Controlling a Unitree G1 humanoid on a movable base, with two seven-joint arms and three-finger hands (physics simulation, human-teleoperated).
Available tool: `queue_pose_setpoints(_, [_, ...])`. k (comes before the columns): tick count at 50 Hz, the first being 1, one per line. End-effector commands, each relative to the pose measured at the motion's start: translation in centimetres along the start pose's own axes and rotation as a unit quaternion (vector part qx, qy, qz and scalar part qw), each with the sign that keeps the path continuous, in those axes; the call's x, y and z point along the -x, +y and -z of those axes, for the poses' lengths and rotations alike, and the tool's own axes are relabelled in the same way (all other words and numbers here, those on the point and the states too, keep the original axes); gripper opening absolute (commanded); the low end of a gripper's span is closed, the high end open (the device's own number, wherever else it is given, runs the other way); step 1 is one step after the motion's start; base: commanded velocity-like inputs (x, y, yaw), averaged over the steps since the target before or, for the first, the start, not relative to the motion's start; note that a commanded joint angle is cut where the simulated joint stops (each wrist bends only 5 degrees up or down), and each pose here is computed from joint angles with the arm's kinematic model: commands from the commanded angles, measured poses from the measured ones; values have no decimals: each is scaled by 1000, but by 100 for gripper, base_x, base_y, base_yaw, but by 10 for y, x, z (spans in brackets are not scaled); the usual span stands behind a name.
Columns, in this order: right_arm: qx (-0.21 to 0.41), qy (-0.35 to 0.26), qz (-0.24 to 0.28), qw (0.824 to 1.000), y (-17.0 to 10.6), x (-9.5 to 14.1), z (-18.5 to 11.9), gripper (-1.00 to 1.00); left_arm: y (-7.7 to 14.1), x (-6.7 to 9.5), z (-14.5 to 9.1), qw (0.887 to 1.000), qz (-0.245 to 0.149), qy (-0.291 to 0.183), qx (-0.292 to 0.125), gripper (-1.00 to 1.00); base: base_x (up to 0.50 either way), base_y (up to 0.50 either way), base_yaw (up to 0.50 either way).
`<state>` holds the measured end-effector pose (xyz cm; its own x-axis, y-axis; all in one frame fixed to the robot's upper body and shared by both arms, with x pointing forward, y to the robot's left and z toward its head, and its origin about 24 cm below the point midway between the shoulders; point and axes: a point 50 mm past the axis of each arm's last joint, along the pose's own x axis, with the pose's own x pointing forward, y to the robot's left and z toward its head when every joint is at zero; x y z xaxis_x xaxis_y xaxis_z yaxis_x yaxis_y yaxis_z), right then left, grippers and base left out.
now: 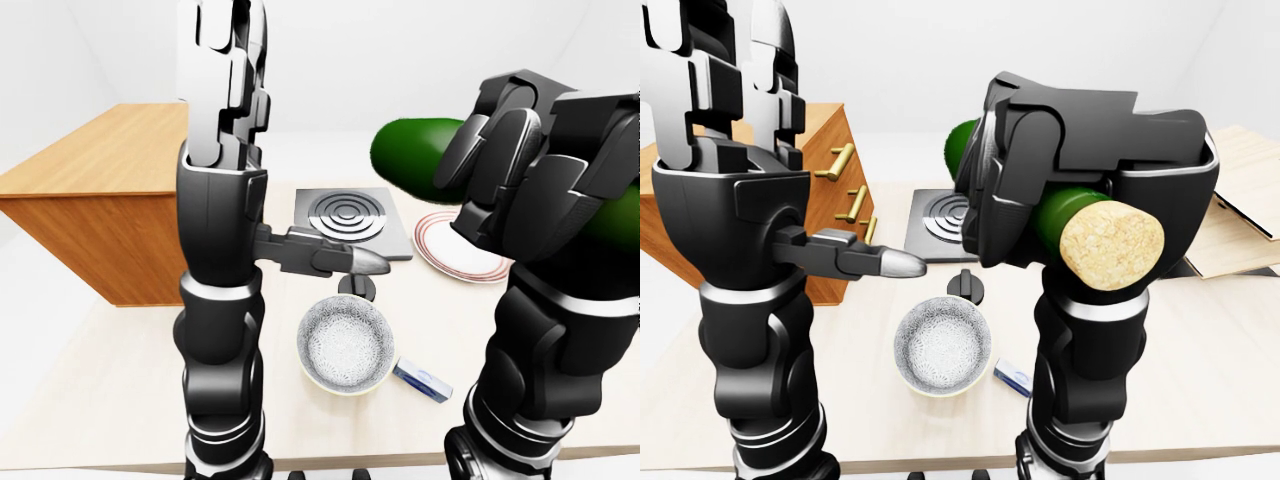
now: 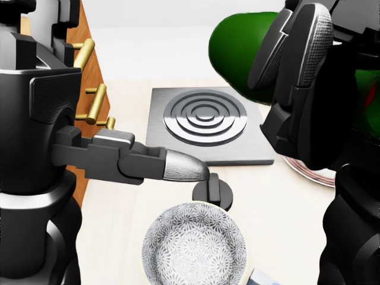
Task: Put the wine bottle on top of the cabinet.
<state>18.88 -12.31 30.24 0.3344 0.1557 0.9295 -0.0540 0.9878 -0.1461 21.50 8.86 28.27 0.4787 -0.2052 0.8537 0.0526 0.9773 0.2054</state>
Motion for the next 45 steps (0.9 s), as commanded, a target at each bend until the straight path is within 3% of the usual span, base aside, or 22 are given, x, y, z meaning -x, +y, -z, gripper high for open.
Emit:
queue_pose_setpoints(1, [-17,47,29,998,3,-3,25,-100,-17,1,19,999,22,43,11,100,0,0,0])
queue_pose_setpoints(5, [-20,49,31,998,4,-4,26,-100,-18,-2,16,999,24,36,9,100,0,0,0])
queue_pose_setpoints(14, [-28,43,30,998,7,-6,25,-100,-24,-2,37,997,28,77,9,100,0,0,0])
queue_pose_setpoints(24, [-35,50,26,998,13,-8,29,-100,-30,-9,38,997,35,75,4,100,0,0,0])
queue_pose_setpoints(45, [-40,53,25,997,16,-8,30,-100,-53,-13,60,991,53,122,-9,100,0,0,0])
